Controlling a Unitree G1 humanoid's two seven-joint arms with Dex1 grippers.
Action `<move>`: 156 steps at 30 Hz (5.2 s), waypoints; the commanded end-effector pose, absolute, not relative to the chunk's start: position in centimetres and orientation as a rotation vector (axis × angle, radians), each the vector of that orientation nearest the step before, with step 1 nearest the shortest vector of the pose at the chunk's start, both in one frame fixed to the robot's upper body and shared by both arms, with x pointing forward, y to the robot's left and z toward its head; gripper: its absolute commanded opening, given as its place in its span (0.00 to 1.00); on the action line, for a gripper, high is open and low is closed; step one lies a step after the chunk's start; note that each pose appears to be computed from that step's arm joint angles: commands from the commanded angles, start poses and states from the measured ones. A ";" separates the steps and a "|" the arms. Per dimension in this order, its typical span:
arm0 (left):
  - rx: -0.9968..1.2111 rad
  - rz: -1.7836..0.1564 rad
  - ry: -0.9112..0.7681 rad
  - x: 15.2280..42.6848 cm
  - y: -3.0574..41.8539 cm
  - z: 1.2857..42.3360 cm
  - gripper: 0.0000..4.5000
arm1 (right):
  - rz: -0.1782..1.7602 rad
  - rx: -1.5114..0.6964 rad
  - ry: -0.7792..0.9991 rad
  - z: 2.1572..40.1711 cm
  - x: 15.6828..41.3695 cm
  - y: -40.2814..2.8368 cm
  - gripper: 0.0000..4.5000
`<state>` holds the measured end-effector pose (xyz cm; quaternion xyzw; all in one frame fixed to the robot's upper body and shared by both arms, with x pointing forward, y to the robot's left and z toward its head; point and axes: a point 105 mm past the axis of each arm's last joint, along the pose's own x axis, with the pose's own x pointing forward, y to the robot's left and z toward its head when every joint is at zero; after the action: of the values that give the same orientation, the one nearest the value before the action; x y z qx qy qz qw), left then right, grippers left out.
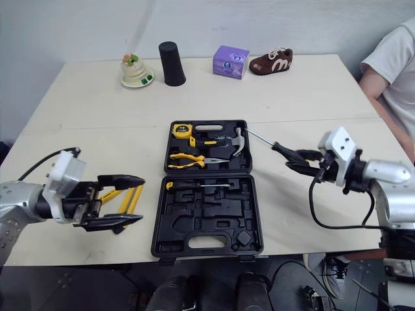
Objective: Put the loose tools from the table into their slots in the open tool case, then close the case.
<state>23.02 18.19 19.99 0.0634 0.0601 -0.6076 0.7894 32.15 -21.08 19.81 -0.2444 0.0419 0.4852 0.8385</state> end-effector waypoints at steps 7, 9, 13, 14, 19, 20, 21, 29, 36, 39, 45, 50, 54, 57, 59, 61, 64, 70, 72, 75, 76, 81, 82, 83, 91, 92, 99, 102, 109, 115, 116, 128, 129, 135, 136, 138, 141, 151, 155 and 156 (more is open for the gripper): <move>0.326 -1.231 0.142 22.2 20.7 18.6 1.00 | 1.423 -0.693 0.206 19.5 29.5 -13.0 0.23; 0.363 -1.200 0.163 22.1 21.5 17.8 1.00 | 1.456 -0.769 0.233 19.0 29.4 -11.7 0.23; 0.390 -1.172 0.198 22.0 22.1 16.7 1.00 | 1.476 -0.847 0.260 17.6 29.1 -9.9 0.23; 0.382 -1.166 0.195 21.9 22.1 16.7 1.00 | 1.472 -0.855 0.270 17.2 29.1 -9.8 0.23; 0.357 -1.148 0.195 21.9 22.0 16.5 1.00 | 1.438 -0.822 0.270 16.9 29.4 -9.3 0.23; 0.350 -1.146 0.200 21.9 22.0 16.5 1.00 | 1.437 -0.819 0.268 16.9 29.4 -9.3 0.23; 0.344 -1.144 0.212 21.8 22.0 16.4 1.00 | 1.426 -0.812 0.276 16.7 29.5 -9.3 0.23; 0.335 -1.132 0.230 21.5 22.1 16.1 1.00 | 1.395 -0.822 0.300 16.4 30.1 -9.9 0.23; 0.321 -1.140 0.243 21.3 21.7 15.6 1.00 | 1.348 -0.831 0.324 16.5 30.9 -10.9 0.23; 0.323 -1.140 0.244 21.3 21.6 15.6 1.00 | 1.342 -0.820 0.337 16.3 30.9 -11.0 0.23; 0.336 -1.130 0.246 21.6 22.1 15.9 1.00 | 1.335 -0.824 0.396 15.1 30.5 -11.7 0.23; 0.335 -1.128 0.242 21.7 22.1 15.9 1.00 | 1.326 -0.800 0.424 15.0 30.4 -12.1 0.23; 0.335 -1.127 0.242 21.8 22.0 15.8 1.00 | 1.333 -0.789 0.427 14.5 30.2 -11.8 0.23; 0.335 -1.126 0.241 21.8 22.0 15.8 1.00 | 1.330 -0.750 0.432 14.3 30.1 -11.5 0.23; 0.335 -1.127 0.238 21.8 22.0 15.8 1.00 | 1.372 -0.727 0.487 14.0 29.2 -11.7 0.34; 0.333 -1.128 0.210 21.9 21.8 16.1 1.00 | 1.302 -0.727 0.416 14.7 30.3 -11.4 0.55; 0.318 -1.125 0.188 22.1 21.6 16.4 1.00 | 1.307 -0.729 0.343 15.9 30.4 -11.6 0.86; 0.323 -1.118 0.193 22.2 21.6 15.9 1.00 | 1.381 -0.647 0.170 17.7 29.9 -12.1 0.86; 0.320 -1.123 0.188 22.4 21.4 15.8 1.00 | 1.443 -0.495 0.061 18.5 29.3 -11.1 0.86; 0.322 -1.133 0.184 22.6 21.1 15.8 1.00 | 1.467 -0.404 0.012 18.0 29.3 -10.4 0.78; 0.324 -1.137 0.182 22.7 21.1 15.8 1.00 | 1.483 -0.393 0.015 17.3 29.3 -10.2 0.74; 0.341 -1.144 0.181 23.1 21.0 15.9 1.00 | 1.468 -0.365 0.027 15.1 30.3 -9.5 0.29; 0.343 -1.144 0.181 23.1 21.0 15.9 1.00 | 1.463 -0.361 0.023 14.8 30.6 -9.4 0.18; 0.345 -1.143 0.181 23.2 21.0 16.0 1.00 | 1.460 -0.357 0.020 14.6 30.7 -9.3 0.07; 0.361 -1.132 0.189 23.0 21.3 15.9 1.00 | 1.444 -0.392 0.081 12.0 31.7 -9.6 0.02; 0.363 -1.130 0.190 23.0 21.3 15.9 1.00 | 1.443 -0.390 0.086 11.7 31.8 -9.5 0.02; 0.364 -1.127 0.200 22.8 21.4 15.8 1.00 | 1.397 -0.455 0.207 8.7 32.3 -10.3 0.02; 0.364 -1.125 0.204 22.8 21.5 15.8 1.00 | 1.424 -0.566 0.256 7.3 31.7 -10.6 0.02; 0.371 -1.128 0.205 23.0 21.5 15.8 1.00 | 1.422 -0.660 0.327 4.9 31.1 -11.3 0.02; 0.369 -1.128 0.205 23.0 21.5 15.8 1.00 | 1.407 -0.454 0.140 7.9 31.3 -9.7 0.02; 0.370 -1.127 0.204 23.1 21.5 15.8 1.00 | 1.409 -0.422 0.106 8.6 31.3 -9.5 0.02; 0.425 -0.887 0.120 25.1 25.7 17.3 1.00 | 1.156 -0.335 -0.117 17.5 31.8 -17.6 0.22; 0.430 -0.837 0.109 25.3 26.5 17.4 1.00 | 1.109 -0.376 -0.112 17.4 31.7 -18.8 0.31; 0.406 -0.501 0.088 25.3 32.7 17.2 1.00 | 0.747 -0.496 -0.092 17.8 30.4 -27.2 0.97; 0.414 -0.426 0.098 24.6 34.3 16.9 1.00 | 0.645 -0.498 -0.068 17.5 29.4 -29.7 0.99; 0.399 -0.274 0.092 23.3 37.0 16.7 1.00 | 0.476 -0.529 -0.036 16.8 27.2 -34.0 0.99; 0.368 -0.187 0.094 22.1 38.8 16.2 1.00 | 0.306 -0.559 -0.081 17.2 25.6 -37.5 0.99; 0.348 0.285 0.208 14.4 46.9 12.3 1.00 | -0.186 -0.537 0.229 11.6 16.6 -48.9 0.99; 0.333 0.255 0.179 14.2 46.2 12.3 1.00 | -0.090 -0.476 0.229 10.9 17.2 -47.7 0.99; 0.327 0.236 0.164 14.6 45.8 12.5 1.00 | -0.055 -0.475 0.203 11.2 18.2 -47.0 0.99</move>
<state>14.26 46.21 10.78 0.1480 0.1119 0.1275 0.9743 16.96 -47.61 9.55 -0.2250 0.1320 -0.0466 0.9643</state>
